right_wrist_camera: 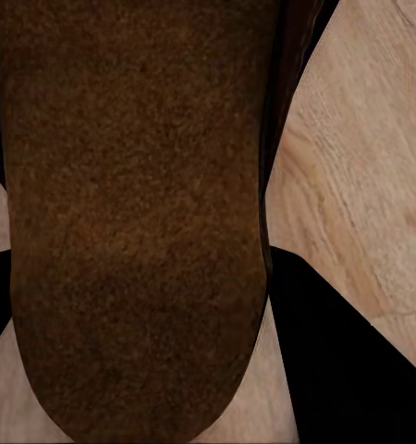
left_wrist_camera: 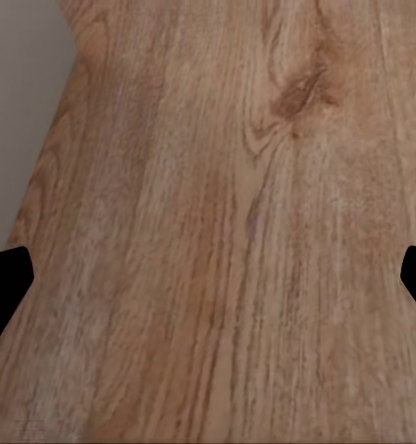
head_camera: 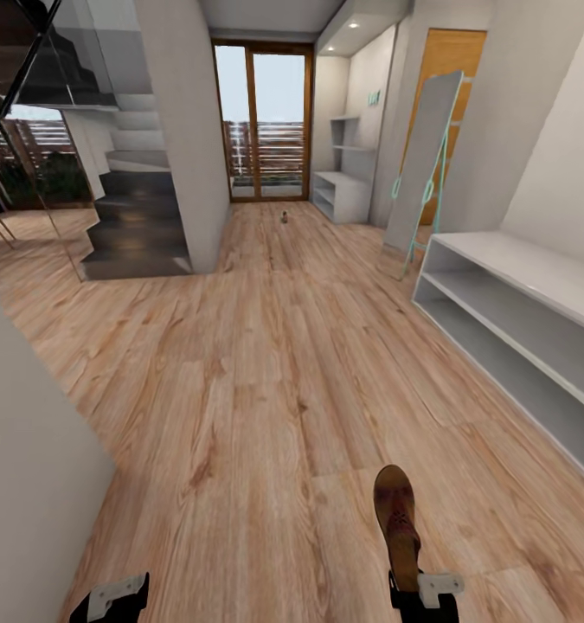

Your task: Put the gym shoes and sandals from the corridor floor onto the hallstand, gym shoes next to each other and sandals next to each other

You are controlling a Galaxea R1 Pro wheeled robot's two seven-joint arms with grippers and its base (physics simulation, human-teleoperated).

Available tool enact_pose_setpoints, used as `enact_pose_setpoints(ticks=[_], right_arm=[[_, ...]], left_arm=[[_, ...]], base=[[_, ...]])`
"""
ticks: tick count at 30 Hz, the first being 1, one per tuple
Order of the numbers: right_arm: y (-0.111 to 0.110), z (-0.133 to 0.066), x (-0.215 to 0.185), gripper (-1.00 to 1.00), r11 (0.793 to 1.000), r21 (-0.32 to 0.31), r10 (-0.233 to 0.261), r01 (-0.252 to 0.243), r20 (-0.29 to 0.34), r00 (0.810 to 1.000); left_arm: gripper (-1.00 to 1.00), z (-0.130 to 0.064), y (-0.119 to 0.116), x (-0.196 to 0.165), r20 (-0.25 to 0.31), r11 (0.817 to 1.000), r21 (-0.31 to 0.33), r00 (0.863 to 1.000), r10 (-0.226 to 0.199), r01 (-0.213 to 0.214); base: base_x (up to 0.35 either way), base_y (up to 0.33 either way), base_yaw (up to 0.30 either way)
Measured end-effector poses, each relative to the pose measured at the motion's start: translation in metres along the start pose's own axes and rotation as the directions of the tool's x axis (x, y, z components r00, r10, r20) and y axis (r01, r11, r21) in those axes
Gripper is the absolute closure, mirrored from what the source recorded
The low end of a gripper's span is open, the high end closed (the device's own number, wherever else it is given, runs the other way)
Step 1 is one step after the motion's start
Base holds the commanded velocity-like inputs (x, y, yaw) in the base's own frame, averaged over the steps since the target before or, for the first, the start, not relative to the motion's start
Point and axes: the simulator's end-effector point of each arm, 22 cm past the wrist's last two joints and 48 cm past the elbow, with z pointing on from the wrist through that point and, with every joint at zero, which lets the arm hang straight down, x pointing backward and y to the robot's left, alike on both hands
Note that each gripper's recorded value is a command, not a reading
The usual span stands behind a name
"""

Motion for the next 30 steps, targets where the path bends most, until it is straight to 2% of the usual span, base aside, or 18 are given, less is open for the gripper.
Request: enact_pose_setpoints(ticks=[17,30], right_arm=[[0.0003,-0.0005,0.0015,1.00,1.000,-0.001,-0.001,0.001,-0.004,1.000],[0.0008,-0.0005,0.0016,1.00,1.000,-0.002,0.000,0.000,-0.004,1.000]], left_arm=[[-1.00,0.0002,0.0003,-0.0004,0.001,1.000,-0.001,1.000,-0.002,0.002],[-1.00,0.0003,0.0004,-0.0006,0.001,1.000,-0.001,1.000,-0.003,0.003]], base=[[0.338,0.016,0.000],[0.305,0.179,0.000]])
